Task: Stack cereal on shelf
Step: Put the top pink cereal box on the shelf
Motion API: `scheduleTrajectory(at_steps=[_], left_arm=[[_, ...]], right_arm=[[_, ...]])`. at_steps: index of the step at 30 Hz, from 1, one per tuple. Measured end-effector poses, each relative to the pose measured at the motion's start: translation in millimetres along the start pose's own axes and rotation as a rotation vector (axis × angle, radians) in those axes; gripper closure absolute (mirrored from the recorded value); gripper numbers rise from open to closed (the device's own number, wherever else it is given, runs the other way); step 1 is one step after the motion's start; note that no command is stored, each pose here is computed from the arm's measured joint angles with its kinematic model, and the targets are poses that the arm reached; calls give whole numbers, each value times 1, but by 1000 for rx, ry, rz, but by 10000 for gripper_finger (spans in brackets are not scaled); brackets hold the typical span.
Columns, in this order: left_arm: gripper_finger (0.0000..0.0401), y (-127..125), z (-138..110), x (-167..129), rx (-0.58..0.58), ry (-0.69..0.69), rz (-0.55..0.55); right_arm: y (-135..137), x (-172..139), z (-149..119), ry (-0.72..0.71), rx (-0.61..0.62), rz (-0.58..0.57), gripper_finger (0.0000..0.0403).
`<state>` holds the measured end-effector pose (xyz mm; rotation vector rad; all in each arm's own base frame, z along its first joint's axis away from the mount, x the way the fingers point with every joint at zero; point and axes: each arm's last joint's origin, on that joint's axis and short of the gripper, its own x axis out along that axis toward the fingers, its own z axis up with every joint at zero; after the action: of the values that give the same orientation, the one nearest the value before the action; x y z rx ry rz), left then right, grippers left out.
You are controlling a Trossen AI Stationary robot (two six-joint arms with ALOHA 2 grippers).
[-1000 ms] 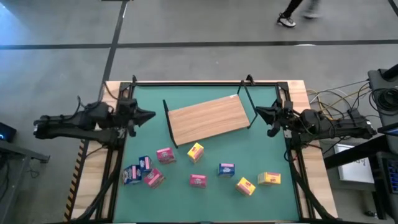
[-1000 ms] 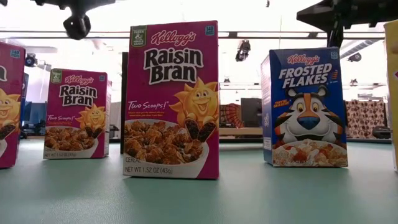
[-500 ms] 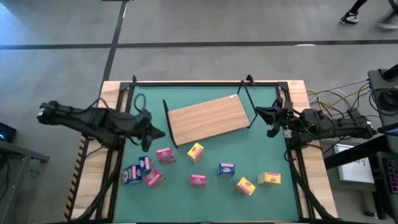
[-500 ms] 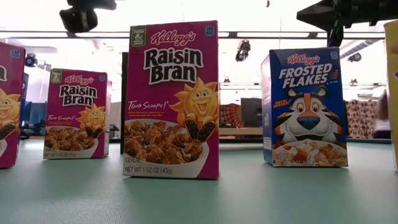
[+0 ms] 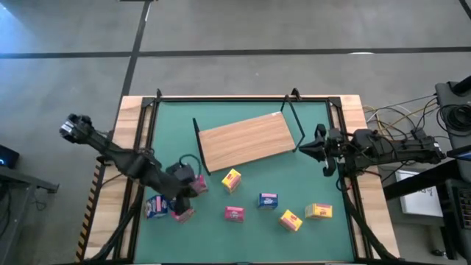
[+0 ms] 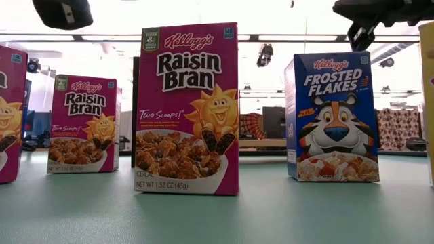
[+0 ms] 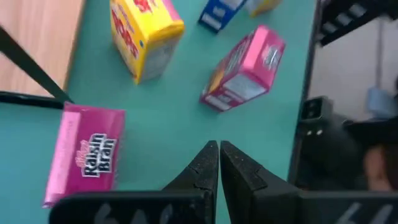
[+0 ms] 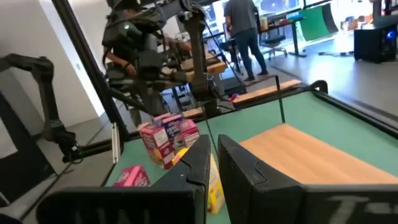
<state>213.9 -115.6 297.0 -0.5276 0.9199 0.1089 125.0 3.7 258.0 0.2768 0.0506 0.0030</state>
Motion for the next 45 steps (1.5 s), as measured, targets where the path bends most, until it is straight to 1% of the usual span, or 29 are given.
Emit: scheduleTrajectory(at_steps=[3, 9, 12, 15, 17, 20, 23, 28, 30, 32, 35, 41, 45], left_arm=[[401, -4, 2, 5, 26, 56, 78], [401, -14, 12, 5, 135, 96, 175], [400, -18, 17, 2, 189, 99, 235], [385, -21, 21, 4, 224, 88, 272], [367, -23, 22, 8, 233, 99, 283], [328, -24, 20, 17, 234, 131, 320], [277, -21, 16, 26, 232, 173, 371], [197, -17, 11, 36, 260, 234, 465], [174, -16, 11, 39, 271, 248, 481], [160, -13, 11, 40, 276, 250, 501], [156, -9, 11, 41, 277, 251, 514], [169, 2, 10, 46, 282, 269, 534], [179, 3, 9, 52, 303, 263, 506]], right_arm=[[0, 1, -1, -43, -30, 16, 380], [1, 4, -2, -136, -137, 42, 380], [1, 4, -2, -139, -145, 42, 380], [1, 4, -2, -136, -145, 41, 380], [1, 4, -2, -137, -146, 41, 380], [1, 4, -2, -137, -156, 40, 380], [1, 4, -2, -138, -164, 40, 380], [1, 4, -2, -139, -184, 38, 380], [1, 4, -1, -142, -188, 38, 380], [1, 4, -1, -142, -190, 38, 380], [1, 4, -2, -140, -196, 37, 380], [1, 3, -1, -145, -211, 35, 380], [2, 3, 2, -156, -214, 36, 380]])
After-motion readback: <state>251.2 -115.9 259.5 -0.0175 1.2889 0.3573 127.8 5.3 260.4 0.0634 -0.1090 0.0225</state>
